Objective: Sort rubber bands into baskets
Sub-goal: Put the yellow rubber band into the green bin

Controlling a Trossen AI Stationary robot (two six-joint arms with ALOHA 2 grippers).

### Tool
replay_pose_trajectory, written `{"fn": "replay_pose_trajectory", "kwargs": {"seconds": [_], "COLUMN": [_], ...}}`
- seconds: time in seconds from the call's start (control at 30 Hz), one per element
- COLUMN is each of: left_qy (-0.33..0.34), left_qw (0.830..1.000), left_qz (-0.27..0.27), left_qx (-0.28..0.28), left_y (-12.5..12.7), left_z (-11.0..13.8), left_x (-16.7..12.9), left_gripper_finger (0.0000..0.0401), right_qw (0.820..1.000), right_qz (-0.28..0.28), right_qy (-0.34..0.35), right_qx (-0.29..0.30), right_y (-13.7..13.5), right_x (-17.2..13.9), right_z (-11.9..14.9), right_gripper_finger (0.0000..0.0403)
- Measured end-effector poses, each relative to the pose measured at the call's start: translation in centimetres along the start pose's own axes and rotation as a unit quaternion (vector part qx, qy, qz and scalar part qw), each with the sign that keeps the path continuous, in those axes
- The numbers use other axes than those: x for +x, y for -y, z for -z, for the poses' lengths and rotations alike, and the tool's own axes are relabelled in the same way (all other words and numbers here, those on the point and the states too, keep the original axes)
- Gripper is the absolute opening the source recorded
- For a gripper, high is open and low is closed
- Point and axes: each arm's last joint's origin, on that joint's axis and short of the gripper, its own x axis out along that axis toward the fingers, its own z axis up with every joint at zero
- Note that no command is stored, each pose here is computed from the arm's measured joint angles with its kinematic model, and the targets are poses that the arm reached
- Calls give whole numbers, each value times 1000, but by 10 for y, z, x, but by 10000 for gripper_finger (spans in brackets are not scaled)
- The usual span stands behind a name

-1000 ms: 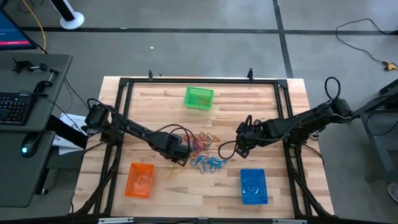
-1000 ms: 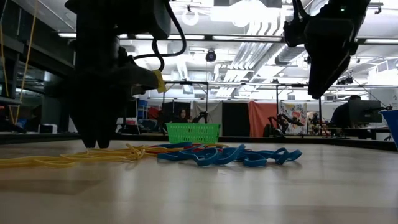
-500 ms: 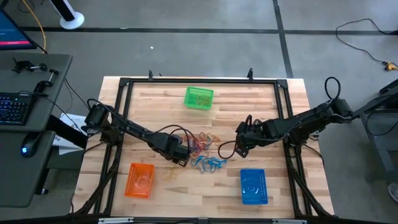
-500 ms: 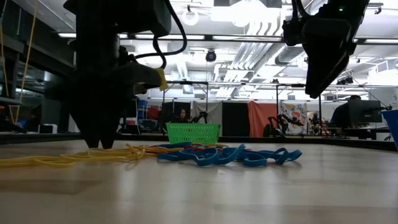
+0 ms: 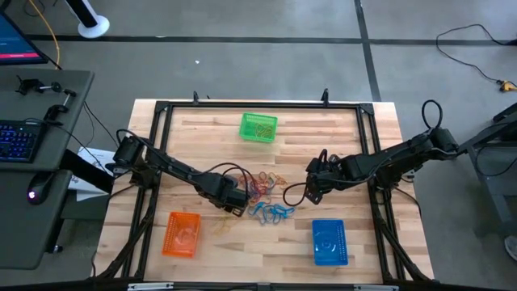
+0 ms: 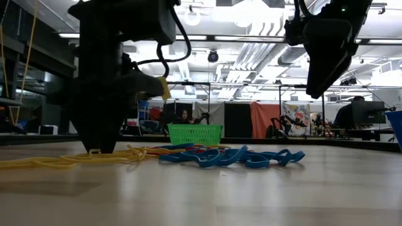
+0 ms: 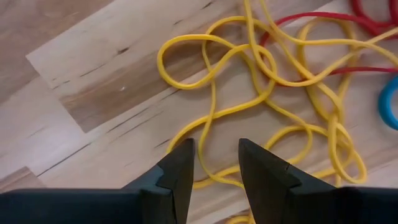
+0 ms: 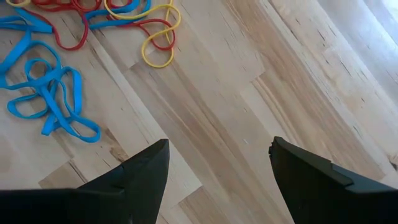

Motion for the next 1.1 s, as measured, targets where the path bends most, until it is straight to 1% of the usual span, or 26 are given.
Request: {"fn": "replay_pose_trajectory", "kwargs": {"seconds": [0.23, 0.3, 0.4, 0.53, 0.57, 0.63, 0.73, 0.83, 0.97, 1.1], "left_qy": [1, 0, 0, 3, 6, 6, 22, 47, 107, 178], "left_qw": [1000, 1000, 1000, 1000, 999, 999, 999, 998, 994, 981], "left_qz": [-3, -4, -7, -26, -32, -45, -32, -26, 20, 69], "left_qx": [-1, 3, 5, 10, 12, 17, 20, 21, 14, 18], "left_y": [-1, -1, -2, -4, -5, -9, -10, -17, -23, -28], "left_z": [-2, -2, -2, -3, -3, -4, -5, -5, -7, -12], "left_x": [1, 1, 1, -3, -5, -10, -28, -52, -95, -135], "left_gripper_finger": [117, 112, 81, 19, 9, 3, 1, 1, 0, 0], "right_qw": [1000, 1000, 1000, 1000, 1000, 1000, 1000, 1000, 1000, 1000], "right_qz": [-1, -1, -1, -1, -1, -2, -3, -1, 0, -2], "right_qy": [3, 3, 3, 3, 3, 4, 5, 9, 11, 14], "right_qx": [1, 2, 3, 11, 11, 12, 13, 16, 16, 19], "right_y": [0, 0, 0, 0, 0, -1, -1, -1, -1, -1], "right_x": [0, 0, 0, 0, 0, 0, 0, 0, 0, 0], "right_z": [0, 0, 0, 0, 0, -1, -1, -1, -1, -2], "right_gripper_finger": [265, 265, 265, 265, 265, 265, 265, 265, 265, 265]}}
